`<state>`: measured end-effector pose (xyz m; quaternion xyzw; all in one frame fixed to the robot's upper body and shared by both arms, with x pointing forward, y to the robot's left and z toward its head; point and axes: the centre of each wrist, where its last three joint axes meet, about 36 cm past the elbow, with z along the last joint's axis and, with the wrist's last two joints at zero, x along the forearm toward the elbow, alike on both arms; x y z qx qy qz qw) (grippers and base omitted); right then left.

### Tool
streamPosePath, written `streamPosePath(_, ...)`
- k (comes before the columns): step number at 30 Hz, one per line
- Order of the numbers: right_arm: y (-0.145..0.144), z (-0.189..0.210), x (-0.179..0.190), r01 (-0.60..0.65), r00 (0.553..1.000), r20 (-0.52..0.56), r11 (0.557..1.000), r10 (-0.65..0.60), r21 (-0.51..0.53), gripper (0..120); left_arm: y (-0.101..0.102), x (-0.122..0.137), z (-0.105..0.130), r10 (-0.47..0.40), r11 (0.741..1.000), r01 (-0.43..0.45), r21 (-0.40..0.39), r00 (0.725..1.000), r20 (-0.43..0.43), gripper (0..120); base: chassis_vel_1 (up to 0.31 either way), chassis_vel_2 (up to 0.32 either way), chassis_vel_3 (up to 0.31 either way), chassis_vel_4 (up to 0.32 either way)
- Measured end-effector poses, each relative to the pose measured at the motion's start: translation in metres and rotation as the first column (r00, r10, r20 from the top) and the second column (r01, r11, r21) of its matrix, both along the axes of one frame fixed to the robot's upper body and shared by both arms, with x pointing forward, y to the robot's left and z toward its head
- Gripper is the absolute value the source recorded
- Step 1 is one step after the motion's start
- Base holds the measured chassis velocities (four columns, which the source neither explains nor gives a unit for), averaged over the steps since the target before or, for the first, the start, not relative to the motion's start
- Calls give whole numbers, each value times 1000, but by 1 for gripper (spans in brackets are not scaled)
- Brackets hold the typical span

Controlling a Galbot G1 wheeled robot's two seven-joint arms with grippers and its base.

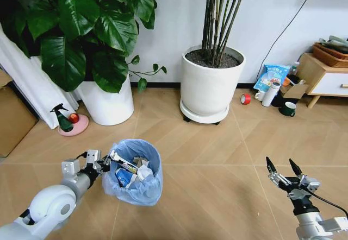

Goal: Pick up the trash bin and place the garbage on the floor into it.

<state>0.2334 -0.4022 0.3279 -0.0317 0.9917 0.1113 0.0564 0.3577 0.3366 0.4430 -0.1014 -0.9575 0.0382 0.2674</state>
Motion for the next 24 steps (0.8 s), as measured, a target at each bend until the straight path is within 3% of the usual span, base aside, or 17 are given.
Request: streamPosePath(24, -1, 2, -2, -14, 1000, 10, 1000, 14, -8, 100, 3, 3, 7, 3, 1000, -3, 4, 1000, 10, 0, 199, -110, -203, 113)
